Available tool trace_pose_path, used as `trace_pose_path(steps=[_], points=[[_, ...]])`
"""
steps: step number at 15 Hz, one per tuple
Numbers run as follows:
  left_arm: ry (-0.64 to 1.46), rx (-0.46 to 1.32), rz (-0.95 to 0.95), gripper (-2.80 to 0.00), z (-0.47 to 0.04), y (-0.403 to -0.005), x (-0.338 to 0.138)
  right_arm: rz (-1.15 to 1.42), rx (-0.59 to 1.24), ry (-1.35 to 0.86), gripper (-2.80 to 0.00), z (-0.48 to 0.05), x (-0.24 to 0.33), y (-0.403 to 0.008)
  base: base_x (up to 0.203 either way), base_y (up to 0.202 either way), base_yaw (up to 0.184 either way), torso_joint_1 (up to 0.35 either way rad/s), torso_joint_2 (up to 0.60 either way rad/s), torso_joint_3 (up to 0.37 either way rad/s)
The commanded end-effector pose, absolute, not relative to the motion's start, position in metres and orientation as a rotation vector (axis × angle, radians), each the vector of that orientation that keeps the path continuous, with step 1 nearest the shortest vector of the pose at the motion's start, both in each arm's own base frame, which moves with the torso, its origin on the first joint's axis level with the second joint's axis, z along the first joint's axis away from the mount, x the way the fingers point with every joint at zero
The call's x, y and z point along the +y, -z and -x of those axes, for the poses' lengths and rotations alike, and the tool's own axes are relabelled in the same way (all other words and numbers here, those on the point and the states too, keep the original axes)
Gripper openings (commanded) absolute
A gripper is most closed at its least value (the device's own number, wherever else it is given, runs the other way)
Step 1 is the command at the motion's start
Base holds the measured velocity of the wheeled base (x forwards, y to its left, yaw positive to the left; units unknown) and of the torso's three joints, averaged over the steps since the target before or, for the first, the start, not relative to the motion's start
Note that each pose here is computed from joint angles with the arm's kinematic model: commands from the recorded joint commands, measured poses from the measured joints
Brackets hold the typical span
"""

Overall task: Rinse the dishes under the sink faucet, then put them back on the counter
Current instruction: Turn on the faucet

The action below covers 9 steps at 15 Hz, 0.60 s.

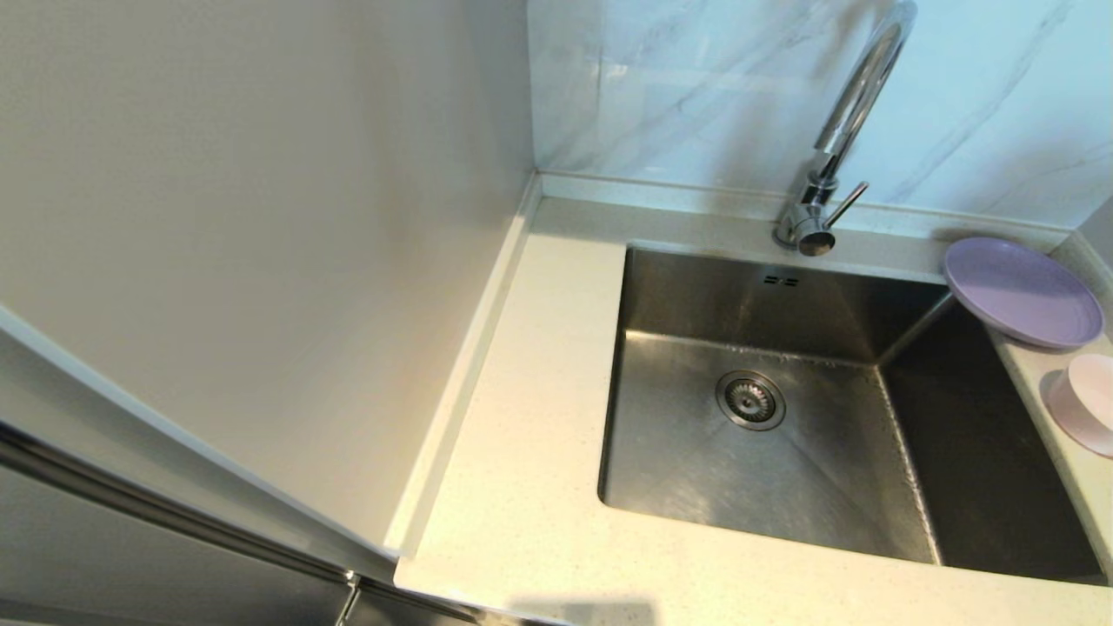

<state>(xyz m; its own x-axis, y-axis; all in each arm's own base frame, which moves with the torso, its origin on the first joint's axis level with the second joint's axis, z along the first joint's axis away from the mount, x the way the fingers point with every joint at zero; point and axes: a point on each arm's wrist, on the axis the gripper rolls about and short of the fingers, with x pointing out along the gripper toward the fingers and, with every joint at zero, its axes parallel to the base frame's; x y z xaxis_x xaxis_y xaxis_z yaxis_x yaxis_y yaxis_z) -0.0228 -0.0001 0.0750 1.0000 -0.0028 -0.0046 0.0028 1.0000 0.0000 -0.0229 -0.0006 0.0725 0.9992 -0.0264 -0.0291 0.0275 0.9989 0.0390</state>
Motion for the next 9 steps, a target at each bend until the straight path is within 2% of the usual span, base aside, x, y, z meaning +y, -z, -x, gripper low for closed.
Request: trace_pose_path(steps=[1, 9], points=[[0.003, 0.005, 0.0, -2.8, 0.0228, -0.075, -0.0001, -0.037, 0.039, 0.025, -2.8, 0.0221, -0.0006, -0.07, 0.0, 0.0, 0.0, 0.0, 0.0, 0.0], [0.003, 0.005, 0.0, -2.8, 0.0228, -0.075, -0.0001, -0.035, 0.04, 0.027, -2.8, 0.0221, -0.0006, -0.07, 0.0, 0.0, 0.0, 0.0, 0.0, 0.0]])
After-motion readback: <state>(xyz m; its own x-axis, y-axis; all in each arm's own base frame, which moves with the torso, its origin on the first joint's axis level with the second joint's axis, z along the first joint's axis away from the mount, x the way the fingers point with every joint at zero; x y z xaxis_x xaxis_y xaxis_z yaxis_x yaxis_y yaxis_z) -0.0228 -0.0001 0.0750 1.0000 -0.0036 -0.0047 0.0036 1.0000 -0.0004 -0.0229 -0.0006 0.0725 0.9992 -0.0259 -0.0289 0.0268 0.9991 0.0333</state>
